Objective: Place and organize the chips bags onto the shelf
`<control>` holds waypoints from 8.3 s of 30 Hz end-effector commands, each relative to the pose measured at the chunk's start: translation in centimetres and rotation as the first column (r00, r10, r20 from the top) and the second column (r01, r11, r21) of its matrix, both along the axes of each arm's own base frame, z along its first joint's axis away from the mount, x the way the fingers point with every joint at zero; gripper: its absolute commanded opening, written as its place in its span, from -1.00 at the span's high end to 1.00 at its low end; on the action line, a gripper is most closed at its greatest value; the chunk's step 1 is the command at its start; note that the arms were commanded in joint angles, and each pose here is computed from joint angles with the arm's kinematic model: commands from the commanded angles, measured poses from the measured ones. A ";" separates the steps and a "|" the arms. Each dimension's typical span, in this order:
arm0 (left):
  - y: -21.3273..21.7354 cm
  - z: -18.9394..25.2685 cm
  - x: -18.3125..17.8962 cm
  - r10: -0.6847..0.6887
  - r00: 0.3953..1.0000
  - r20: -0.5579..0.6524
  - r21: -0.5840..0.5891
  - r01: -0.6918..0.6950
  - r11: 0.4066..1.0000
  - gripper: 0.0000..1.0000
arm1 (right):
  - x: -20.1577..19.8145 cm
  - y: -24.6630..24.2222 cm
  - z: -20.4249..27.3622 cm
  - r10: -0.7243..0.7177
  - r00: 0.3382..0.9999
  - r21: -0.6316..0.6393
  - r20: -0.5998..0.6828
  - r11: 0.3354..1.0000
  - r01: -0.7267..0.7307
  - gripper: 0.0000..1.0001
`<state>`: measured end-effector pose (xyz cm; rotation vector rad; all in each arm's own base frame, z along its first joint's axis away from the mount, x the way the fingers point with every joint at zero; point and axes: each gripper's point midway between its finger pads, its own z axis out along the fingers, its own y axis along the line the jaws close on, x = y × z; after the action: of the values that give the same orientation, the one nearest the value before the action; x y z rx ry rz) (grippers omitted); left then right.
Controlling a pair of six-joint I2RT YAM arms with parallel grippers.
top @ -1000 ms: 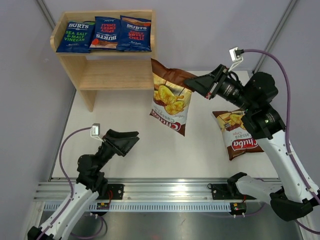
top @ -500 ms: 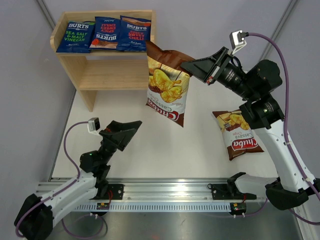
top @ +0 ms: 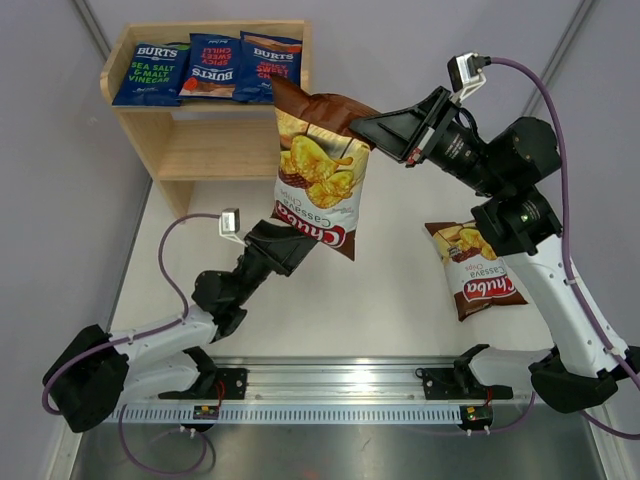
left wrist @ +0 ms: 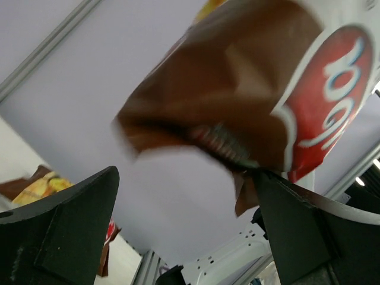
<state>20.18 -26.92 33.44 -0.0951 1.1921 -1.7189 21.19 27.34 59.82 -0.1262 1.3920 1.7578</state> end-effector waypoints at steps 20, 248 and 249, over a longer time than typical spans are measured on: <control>5.4 17.7 -12.2 0.114 0.772 0.626 -0.351 0.148 0.925 -0.98 | -3.0 -1.6 3.3 0.059 0.996 0.184 0.067 0.980 -0.071 1.00; 32.5 -6.0 23.2 0.803 0.151 -0.576 0.396 -0.808 0.436 -0.98 | -1.2 -11.4 -17.5 -0.602 0.789 -0.191 0.122 0.766 0.613 -0.99; 32.5 -5.7 23.1 0.804 0.156 -0.574 0.396 -0.806 0.439 -0.98 | -1.0 -11.1 -18.0 -0.597 0.792 -0.213 0.127 0.763 0.610 -0.99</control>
<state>43.80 4.58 24.68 -1.3598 1.3477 -0.6265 19.57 16.31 41.46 0.1383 1.4181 1.0701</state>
